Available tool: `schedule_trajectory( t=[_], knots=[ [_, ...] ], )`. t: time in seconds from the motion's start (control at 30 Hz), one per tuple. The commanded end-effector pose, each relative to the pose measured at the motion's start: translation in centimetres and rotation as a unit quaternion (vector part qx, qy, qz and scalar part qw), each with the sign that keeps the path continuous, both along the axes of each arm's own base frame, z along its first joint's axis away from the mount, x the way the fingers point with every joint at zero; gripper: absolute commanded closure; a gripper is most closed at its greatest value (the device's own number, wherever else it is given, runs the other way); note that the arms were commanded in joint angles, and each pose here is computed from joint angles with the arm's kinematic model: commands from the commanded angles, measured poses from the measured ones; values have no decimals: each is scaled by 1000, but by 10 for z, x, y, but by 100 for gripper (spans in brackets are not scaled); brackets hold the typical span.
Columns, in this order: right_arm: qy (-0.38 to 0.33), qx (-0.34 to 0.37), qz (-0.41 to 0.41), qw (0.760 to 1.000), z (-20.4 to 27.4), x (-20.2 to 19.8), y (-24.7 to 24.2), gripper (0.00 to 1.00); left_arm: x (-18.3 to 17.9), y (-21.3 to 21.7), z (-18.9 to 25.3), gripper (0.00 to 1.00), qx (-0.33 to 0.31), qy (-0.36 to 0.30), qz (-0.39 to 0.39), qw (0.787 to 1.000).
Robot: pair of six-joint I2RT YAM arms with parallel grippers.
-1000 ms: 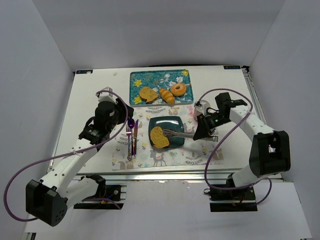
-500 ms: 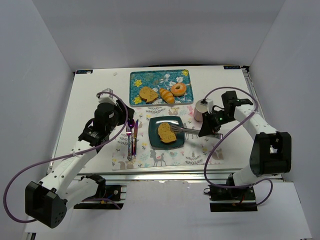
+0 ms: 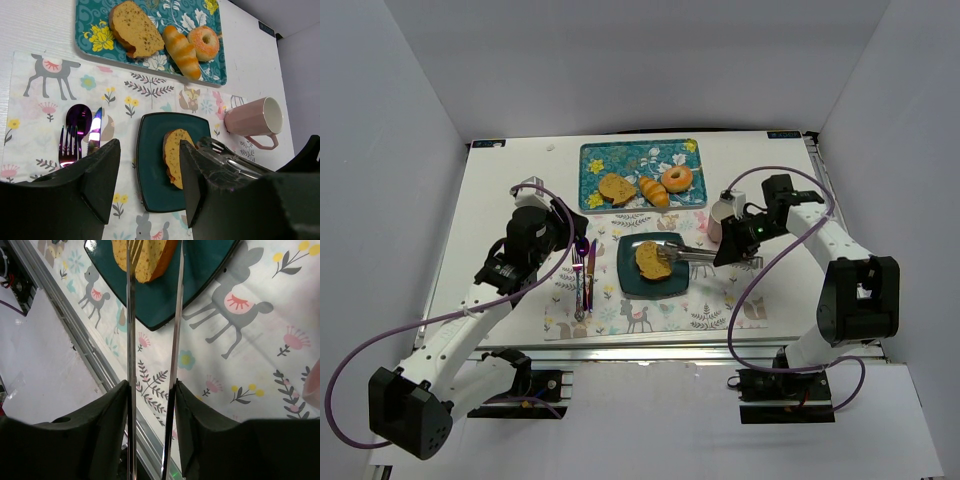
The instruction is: Place the bread
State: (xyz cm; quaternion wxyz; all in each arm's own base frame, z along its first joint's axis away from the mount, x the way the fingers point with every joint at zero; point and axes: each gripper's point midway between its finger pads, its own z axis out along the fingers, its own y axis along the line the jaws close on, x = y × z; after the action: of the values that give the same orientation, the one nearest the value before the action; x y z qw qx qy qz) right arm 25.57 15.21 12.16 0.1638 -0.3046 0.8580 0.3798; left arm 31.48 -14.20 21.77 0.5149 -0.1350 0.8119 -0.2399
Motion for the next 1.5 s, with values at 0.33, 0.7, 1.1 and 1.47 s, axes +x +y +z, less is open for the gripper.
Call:
schedule_trajectory(
  t=[0.33,0.7,1.1,1.47],
  knots=[
    [-181,3,29,983,83,39,-1,68,1,-1,11,40,-2,-17,-4,1000],
    [-393,-103,-320,856,137,140,-129,100,6,-14,9,78,-7,-14,-32,999],
    [-247,-201,-407,856,-26,151,-207,100,6,-17,7,58,-5,-6,-40,999],
    [-211,-230,-338,888,-71,134,-213,11,8,-15,6,45,-18,-9,-25,999]
  ],
)
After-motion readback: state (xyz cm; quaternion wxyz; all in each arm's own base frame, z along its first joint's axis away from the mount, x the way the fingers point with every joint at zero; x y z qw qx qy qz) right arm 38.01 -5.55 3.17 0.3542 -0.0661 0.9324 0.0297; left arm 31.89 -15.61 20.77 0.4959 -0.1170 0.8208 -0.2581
